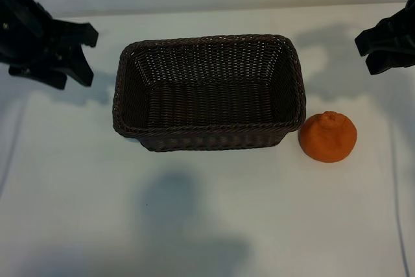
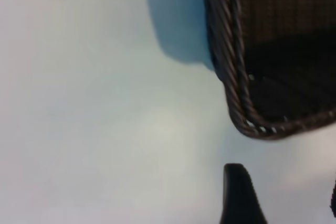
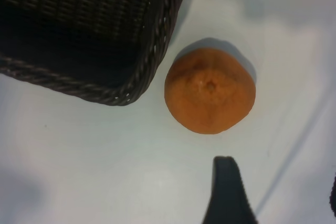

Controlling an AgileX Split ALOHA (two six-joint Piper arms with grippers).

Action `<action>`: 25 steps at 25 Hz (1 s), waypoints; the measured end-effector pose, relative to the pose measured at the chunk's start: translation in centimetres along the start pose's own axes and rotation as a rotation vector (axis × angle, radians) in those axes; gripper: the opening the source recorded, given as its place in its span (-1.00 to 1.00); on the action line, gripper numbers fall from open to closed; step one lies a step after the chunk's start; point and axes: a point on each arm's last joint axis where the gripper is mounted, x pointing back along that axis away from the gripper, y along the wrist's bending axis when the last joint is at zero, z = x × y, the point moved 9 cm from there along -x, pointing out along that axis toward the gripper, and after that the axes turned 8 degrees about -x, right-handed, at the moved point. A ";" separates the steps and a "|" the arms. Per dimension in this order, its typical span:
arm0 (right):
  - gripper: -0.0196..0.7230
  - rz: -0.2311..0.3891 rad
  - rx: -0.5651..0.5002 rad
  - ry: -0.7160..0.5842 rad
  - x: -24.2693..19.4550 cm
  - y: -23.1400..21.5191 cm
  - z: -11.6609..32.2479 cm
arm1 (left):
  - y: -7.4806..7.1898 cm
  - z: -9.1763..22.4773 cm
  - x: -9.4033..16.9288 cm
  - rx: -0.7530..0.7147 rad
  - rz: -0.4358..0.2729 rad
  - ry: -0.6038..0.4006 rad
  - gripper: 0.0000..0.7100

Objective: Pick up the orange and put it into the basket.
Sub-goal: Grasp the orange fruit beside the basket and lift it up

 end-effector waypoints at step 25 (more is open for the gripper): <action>0.28 0.000 0.000 0.000 0.0 0.0 0.0 | -2.0 0.2 -0.1 0.024 0.110 -0.008 0.28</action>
